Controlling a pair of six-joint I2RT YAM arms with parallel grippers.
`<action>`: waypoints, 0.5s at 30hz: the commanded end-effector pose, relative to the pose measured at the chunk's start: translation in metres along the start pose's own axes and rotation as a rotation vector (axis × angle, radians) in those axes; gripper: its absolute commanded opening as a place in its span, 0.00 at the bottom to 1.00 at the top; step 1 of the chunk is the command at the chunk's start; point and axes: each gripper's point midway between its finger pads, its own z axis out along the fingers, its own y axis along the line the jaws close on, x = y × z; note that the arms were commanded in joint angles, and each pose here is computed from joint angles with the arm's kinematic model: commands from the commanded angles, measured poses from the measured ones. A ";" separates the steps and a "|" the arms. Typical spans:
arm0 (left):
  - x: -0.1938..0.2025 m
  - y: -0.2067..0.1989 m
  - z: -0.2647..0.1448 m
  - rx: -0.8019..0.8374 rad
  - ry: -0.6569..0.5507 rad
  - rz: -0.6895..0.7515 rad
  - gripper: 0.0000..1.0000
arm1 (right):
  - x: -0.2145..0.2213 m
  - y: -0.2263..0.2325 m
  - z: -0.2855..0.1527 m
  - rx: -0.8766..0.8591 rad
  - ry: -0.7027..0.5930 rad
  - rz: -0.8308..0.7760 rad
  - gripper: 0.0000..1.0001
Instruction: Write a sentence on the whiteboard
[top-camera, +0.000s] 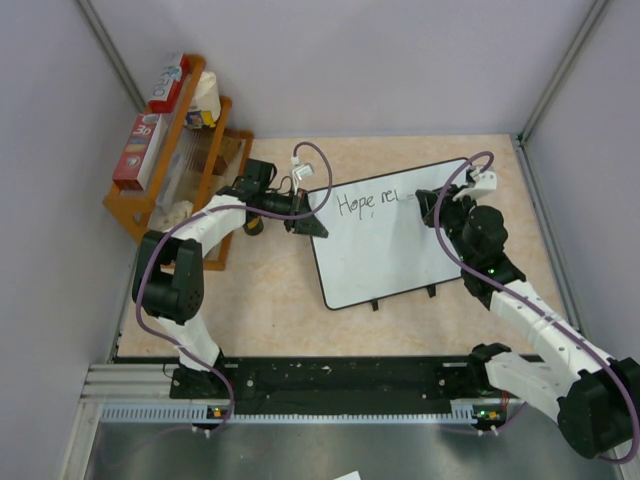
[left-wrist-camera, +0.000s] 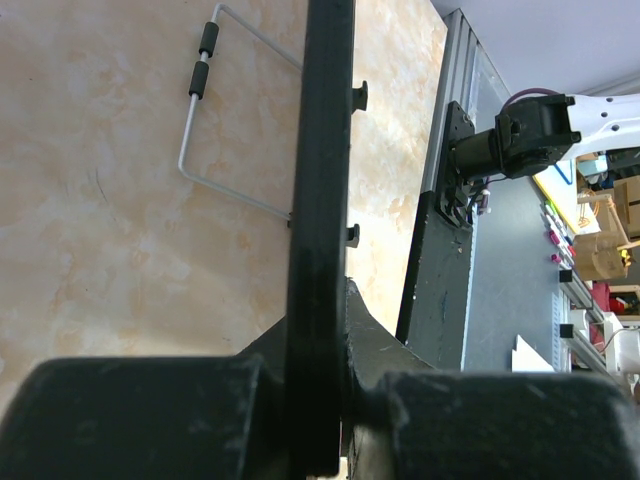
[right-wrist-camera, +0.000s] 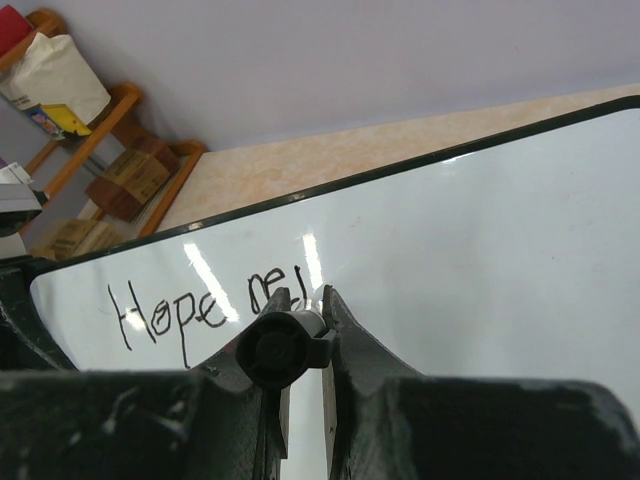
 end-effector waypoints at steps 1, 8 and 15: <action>0.018 0.043 0.003 -0.218 0.063 0.136 0.00 | -0.002 -0.008 0.000 0.034 0.001 -0.009 0.00; 0.018 0.044 0.004 -0.222 0.065 0.135 0.00 | -0.019 -0.002 0.007 0.033 -0.035 -0.008 0.00; 0.016 0.043 0.003 -0.221 0.064 0.140 0.00 | -0.032 0.000 0.010 0.038 -0.063 -0.008 0.00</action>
